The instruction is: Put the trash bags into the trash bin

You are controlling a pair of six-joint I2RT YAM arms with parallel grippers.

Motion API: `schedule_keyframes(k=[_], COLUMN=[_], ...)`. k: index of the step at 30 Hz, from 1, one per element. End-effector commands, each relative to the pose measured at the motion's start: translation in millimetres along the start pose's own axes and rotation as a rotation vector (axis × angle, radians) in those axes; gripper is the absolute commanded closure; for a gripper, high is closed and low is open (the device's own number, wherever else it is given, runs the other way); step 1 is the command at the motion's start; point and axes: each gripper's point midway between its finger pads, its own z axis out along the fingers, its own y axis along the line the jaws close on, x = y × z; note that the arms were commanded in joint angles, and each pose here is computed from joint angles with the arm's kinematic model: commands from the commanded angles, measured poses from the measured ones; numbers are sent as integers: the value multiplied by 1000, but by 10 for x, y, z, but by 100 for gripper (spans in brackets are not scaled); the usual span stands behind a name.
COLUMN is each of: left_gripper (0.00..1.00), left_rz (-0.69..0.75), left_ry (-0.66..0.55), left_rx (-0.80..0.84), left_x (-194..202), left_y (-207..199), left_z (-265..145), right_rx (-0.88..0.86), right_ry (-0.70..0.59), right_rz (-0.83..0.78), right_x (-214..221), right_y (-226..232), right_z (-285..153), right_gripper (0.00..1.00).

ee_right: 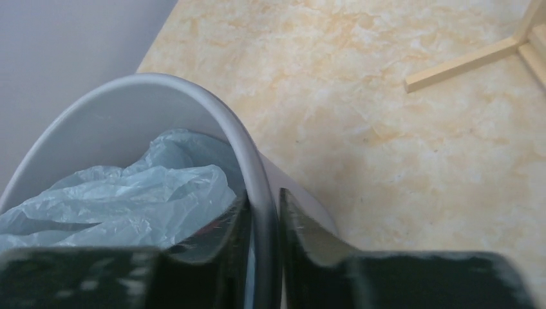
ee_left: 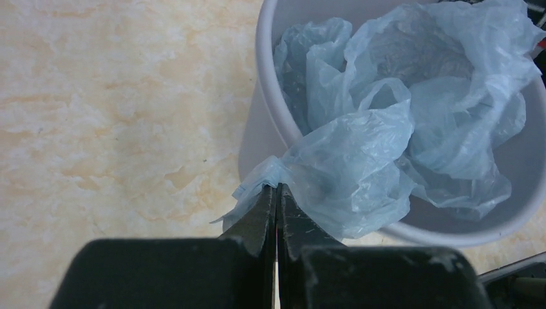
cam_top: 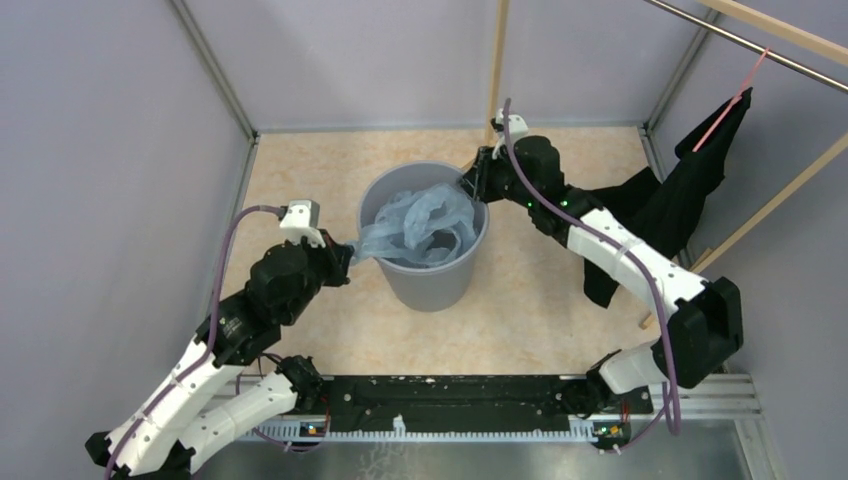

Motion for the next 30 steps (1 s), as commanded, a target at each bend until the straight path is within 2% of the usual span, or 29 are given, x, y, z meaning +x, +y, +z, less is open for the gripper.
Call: schedule_keyframes(k=[1, 3, 5, 8, 10, 15, 17, 24, 30], left_gripper=[100, 100, 100, 100, 100, 100, 100, 100, 100], left_rz=[4, 6, 10, 13, 14, 14, 8, -7, -13], left_ry=[-34, -32, -33, -32, -32, -31, -29, -25, -26], left_rx=[-13, -21, -19, -19, -15, -9, 0, 24, 34], left_x=[-115, -86, -70, -61, -58, -44, -41, -32, -32], left_y=[-22, -1, 2, 1, -8, -21, -40, -81, -94], left_z=[53, 65, 75, 88, 97, 114, 117, 99, 87], right_rx=[75, 148, 213, 291, 292, 53, 29, 86, 50], right_ry=[3, 8, -9, -7, -8, 41, 42, 37, 24], right_rz=[-106, -115, -125, -155, -193, -240, -234, -83, -41], right_x=[-298, -330, -478, -629, -651, -316, -215, 82, 238], right_y=[-35, -135, -174, -129, 54, 986, 1206, 1364, 1572], right_z=[-113, -267, -472, -810, -941, -941, -939, -733, -586], right_gripper=[62, 37, 24, 17, 15, 11, 11, 16, 28])
